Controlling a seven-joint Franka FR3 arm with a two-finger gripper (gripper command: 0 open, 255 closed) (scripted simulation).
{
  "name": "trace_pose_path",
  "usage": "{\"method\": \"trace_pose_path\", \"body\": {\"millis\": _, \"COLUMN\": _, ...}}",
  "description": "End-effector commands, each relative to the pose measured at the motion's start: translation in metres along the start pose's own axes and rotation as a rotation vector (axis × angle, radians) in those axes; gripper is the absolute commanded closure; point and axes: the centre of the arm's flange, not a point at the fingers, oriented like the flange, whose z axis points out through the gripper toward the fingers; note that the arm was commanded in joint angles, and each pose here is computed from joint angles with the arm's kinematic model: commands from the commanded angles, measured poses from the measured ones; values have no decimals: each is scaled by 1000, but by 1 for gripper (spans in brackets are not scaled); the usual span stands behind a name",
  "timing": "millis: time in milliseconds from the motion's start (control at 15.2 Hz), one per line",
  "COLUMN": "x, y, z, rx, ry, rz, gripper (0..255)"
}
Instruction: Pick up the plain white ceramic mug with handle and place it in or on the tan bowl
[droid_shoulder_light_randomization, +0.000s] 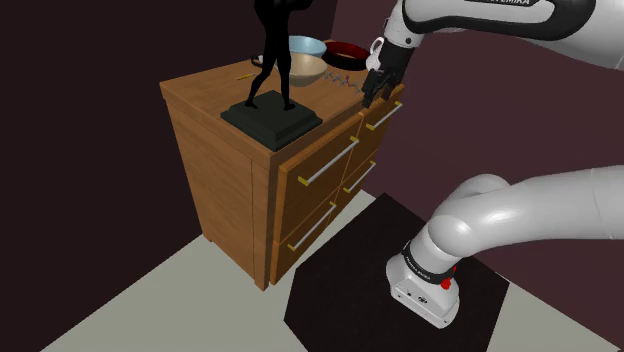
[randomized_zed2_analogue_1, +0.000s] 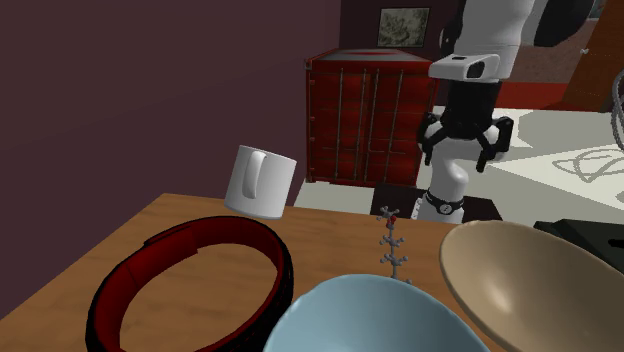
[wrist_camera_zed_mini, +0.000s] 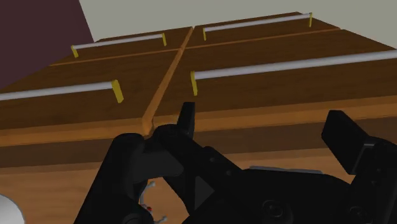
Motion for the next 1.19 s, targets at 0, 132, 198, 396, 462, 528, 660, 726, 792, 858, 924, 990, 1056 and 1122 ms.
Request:
{"method": "trace_pose_path", "body": {"millis": 0, "x": 10, "y": 21, "z": -3, "rx": -12, "ry": 26, "rz": -3, "gripper": 0}}
{"method": "trace_pose_path", "body": {"millis": 132, "x": 20, "y": 42, "z": -6, "rx": -22, "ry": 52, "rz": -6, "gripper": 0}}
{"method": "trace_pose_path", "body": {"millis": 198, "x": 24, "y": 52, "z": -7, "rx": -27, "ry": 64, "rz": -7, "gripper": 0}}
{"method": "trace_pose_path", "body": {"millis": 396, "x": 39, "y": 84, "z": -12, "rx": -43, "ry": 102, "rz": -11, "gripper": 0}}
{"method": "trace_pose_path", "body": {"millis": 462, "x": 43, "y": 94, "z": -14, "rx": -48, "ry": 114, "rz": -13, "gripper": 0}}
{"method": "trace_pose_path", "body": {"millis": 528, "x": 48, "y": 105, "z": -16, "rx": -53, "ry": 127, "rz": -14, "gripper": 0}}
{"method": "trace_pose_path", "body": {"millis": 660, "x": 58, "y": 125, "z": -20, "rx": -63, "ry": 152, "rz": -16, "gripper": 0}}
{"method": "trace_pose_path", "body": {"millis": 726, "x": 62, "y": 136, "z": -22, "rx": -68, "ry": 164, "rz": -18, "gripper": 0}}
{"method": "trace_pose_path", "body": {"millis": 792, "x": 67, "y": 146, "z": -25, "rx": -74, "ry": 177, "rz": -19, "gripper": 0}}
{"method": "trace_pose_path", "body": {"millis": 858, "x": 72, "y": 156, "z": -27, "rx": -79, "ry": 189, "rz": -20, "gripper": 0}}
{"method": "trace_pose_path", "body": {"millis": 924, "x": 76, "y": 166, "z": -30, "rx": -84, "ry": 202, "rz": -22, "gripper": 0}}
{"method": "trace_pose_path", "body": {"millis": 990, "x": 81, "y": 177, "z": -33, "rx": -89, "ry": 214, "rz": -23, "gripper": 0}}
{"method": "trace_pose_path", "body": {"millis": 1056, "x": 86, "y": 187, "z": -36, "rx": -94, "ry": 227, "rz": -24, "gripper": 0}}
{"method": "trace_pose_path", "body": {"millis": 1122, "x": 90, "y": 197, "z": -39, "rx": -99, "ry": 240, "rz": -26, "gripper": 0}}
